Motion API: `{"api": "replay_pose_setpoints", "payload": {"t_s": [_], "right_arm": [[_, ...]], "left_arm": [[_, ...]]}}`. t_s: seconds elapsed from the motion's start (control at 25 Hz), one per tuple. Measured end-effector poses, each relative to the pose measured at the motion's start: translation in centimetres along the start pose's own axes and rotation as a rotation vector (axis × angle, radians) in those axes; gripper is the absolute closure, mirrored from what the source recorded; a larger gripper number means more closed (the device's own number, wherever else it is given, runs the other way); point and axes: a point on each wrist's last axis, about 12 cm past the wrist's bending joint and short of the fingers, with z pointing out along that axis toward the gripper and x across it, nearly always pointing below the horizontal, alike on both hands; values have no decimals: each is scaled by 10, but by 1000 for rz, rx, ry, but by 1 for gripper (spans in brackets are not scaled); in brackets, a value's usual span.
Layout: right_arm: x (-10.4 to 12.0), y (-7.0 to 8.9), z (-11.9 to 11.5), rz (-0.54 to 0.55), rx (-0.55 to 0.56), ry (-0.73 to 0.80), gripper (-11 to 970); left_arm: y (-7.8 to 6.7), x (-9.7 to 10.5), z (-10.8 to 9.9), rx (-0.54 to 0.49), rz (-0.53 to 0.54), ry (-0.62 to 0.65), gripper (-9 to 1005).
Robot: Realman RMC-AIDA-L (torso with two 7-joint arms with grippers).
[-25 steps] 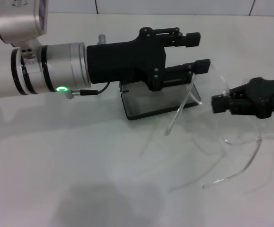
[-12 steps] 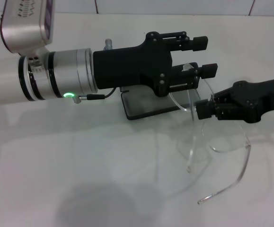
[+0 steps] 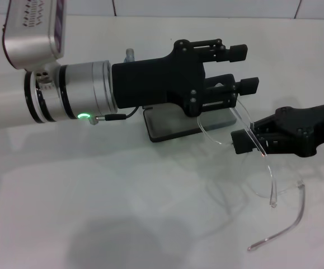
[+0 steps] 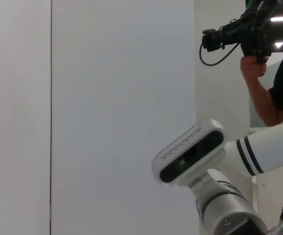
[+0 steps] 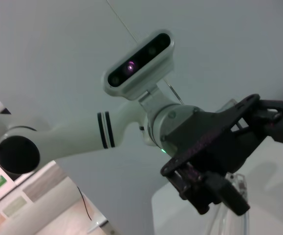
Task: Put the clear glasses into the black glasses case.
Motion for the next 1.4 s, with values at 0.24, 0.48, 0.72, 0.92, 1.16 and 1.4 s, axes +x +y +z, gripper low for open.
{"api": "replay_pose_setpoints", "payload": {"t_s": [0.24, 0.48, 0.72, 0.92, 1.16, 1.4], "right_arm": [[7, 0, -5, 39, -3, -54, 838], [20, -7, -33, 45, 173, -234, 838], [28, 8, -68, -31, 217, -442, 838], [32, 26, -82, -159, 197, -613, 838], [32, 20, -61, -307, 268, -809, 837], [20, -7, -23, -304, 307, -846, 837]], "left_arm": [[-1, -3, -2, 1, 5, -34, 405], [-6, -11, -8, 43, 6, -108, 402], [-7, 0, -25, -35, -18, -73, 400], [-8, 9, -31, -61, -35, -22, 398], [-19, 20, -3, 92, -64, 73, 395], [-23, 17, 18, 208, -75, 84, 392]]}}
